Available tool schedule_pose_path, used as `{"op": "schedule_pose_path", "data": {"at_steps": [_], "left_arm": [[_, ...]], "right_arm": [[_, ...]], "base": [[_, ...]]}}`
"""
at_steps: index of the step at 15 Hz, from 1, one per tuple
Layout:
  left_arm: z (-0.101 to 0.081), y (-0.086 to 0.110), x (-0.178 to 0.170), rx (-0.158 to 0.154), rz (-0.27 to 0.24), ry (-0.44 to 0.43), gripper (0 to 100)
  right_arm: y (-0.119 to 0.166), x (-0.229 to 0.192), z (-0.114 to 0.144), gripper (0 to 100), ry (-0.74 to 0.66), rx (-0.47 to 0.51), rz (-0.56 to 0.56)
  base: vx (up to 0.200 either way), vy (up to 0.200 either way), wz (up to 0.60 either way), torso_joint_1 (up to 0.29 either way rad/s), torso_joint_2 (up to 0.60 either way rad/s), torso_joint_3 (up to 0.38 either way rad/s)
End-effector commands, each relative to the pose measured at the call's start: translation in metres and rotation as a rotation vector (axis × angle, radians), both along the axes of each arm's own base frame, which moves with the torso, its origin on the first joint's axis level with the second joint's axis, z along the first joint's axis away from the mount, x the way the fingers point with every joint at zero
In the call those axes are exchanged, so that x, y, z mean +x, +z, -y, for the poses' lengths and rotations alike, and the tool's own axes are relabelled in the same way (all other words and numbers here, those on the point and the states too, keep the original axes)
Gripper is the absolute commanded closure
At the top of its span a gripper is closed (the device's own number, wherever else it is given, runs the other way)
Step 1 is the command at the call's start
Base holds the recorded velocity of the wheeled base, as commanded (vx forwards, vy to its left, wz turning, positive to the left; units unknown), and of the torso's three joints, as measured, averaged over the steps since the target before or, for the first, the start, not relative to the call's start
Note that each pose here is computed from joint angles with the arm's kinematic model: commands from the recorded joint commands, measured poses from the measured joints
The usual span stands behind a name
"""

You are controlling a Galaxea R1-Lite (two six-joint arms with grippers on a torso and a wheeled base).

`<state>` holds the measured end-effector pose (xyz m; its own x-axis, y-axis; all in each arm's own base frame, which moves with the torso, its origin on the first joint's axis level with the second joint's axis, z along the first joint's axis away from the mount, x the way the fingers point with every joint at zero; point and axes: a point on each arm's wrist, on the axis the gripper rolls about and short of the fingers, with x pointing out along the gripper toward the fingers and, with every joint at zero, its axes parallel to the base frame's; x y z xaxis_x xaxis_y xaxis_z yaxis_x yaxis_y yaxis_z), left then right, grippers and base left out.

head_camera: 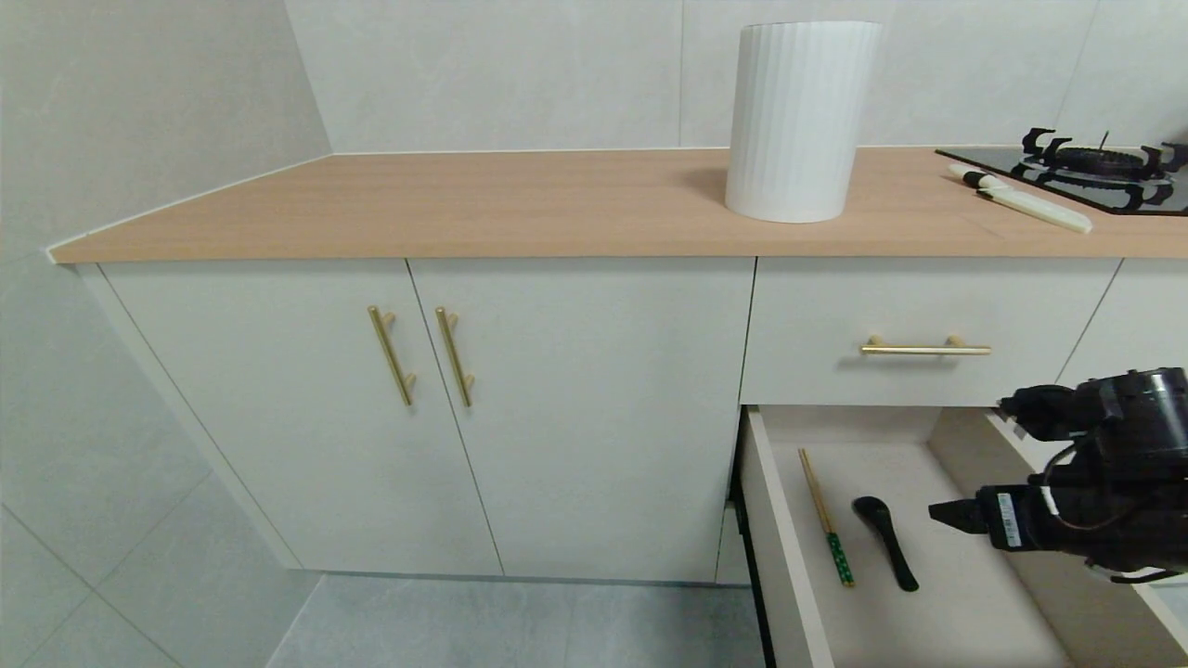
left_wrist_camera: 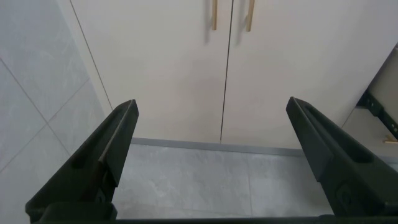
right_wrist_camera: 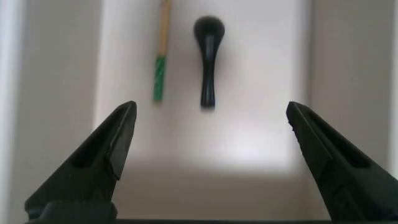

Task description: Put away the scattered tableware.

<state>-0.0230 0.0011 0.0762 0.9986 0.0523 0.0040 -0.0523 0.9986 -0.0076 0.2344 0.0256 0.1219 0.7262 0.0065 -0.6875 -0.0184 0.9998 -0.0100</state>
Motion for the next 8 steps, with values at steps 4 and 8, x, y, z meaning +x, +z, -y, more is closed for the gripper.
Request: {"op": "schedule_pose_path", "data": {"at_steps": [4,8], "left_arm": [[0.000,0.000,0.000,0.003,-0.001,0.000,0],[0.000,0.000,0.000,0.000,-0.001,0.000,0]], "right_arm": [[0.037,-0.087,0.005,0,0.017,0.030,0.052],[0.026,-0.099,0.007,0,0.018,0.026,0.025]], "base": [[0.000,0.000,0.00,0.000,0.00,0.000],[-0.150,0.000,0.00,-0.002,0.00,0.003]]}}
